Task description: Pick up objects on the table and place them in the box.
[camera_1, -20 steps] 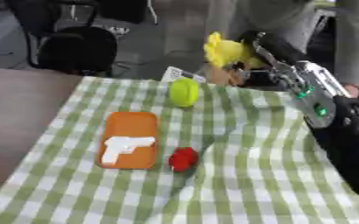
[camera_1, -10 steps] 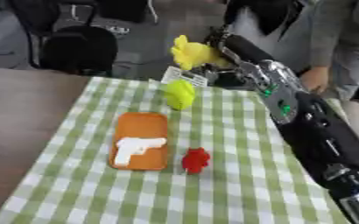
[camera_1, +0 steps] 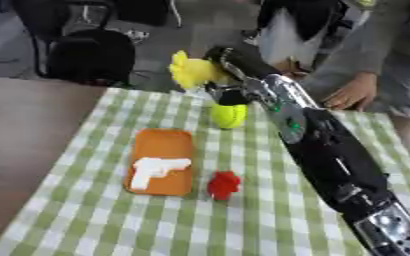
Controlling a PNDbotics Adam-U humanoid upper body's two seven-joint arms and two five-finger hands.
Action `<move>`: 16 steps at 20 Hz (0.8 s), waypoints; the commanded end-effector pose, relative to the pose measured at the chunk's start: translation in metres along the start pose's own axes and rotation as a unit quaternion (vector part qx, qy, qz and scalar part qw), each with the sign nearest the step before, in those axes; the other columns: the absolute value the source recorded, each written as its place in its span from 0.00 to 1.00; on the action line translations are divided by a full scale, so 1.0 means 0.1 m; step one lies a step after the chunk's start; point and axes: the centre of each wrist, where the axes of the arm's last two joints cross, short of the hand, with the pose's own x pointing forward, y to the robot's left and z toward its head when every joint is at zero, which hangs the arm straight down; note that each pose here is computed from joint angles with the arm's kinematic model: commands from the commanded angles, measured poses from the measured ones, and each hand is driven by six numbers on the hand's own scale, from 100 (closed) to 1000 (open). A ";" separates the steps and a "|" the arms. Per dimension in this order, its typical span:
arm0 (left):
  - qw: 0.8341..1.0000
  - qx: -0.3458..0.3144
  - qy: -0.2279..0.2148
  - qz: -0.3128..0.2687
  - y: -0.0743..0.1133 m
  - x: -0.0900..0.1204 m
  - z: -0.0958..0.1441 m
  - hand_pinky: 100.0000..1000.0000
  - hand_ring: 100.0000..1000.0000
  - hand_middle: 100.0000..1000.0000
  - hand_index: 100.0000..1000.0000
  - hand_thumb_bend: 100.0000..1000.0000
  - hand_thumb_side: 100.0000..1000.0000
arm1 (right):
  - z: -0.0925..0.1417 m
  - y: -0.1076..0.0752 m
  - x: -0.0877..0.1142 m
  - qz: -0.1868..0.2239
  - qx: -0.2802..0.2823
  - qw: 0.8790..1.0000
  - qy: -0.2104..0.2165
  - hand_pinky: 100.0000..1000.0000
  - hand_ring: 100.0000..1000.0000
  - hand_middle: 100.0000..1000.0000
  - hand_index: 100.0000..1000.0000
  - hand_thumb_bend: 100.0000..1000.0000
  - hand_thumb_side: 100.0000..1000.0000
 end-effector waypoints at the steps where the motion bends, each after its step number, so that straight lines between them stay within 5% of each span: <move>1: 1.000 -0.002 -0.013 0.002 0.00 0.05 -0.05 0.26 0.65 0.80 0.76 0.00 0.94 | -0.05 -0.04 0.04 0.015 0.004 1.000 -0.004 0.62 0.79 0.78 0.55 0.00 0.00; 3: 1.000 -0.002 -0.014 0.002 0.00 0.05 -0.05 0.26 0.65 0.80 0.76 0.00 0.94 | -0.06 -0.01 0.05 0.015 0.009 1.000 -0.005 0.62 0.79 0.78 0.55 0.00 0.00; 8: 1.000 -0.002 -0.015 0.003 -0.01 0.05 -0.06 0.26 0.65 0.80 0.76 0.00 0.94 | -0.11 0.52 0.26 -0.001 0.086 0.995 -0.043 0.61 0.78 0.78 0.55 0.00 0.00; 16: 1.000 -0.001 -0.015 0.004 -0.01 0.05 -0.06 0.26 0.65 0.79 0.76 0.00 0.94 | -0.18 0.78 0.50 0.004 0.132 0.987 -0.093 0.62 0.79 0.79 0.58 0.00 0.00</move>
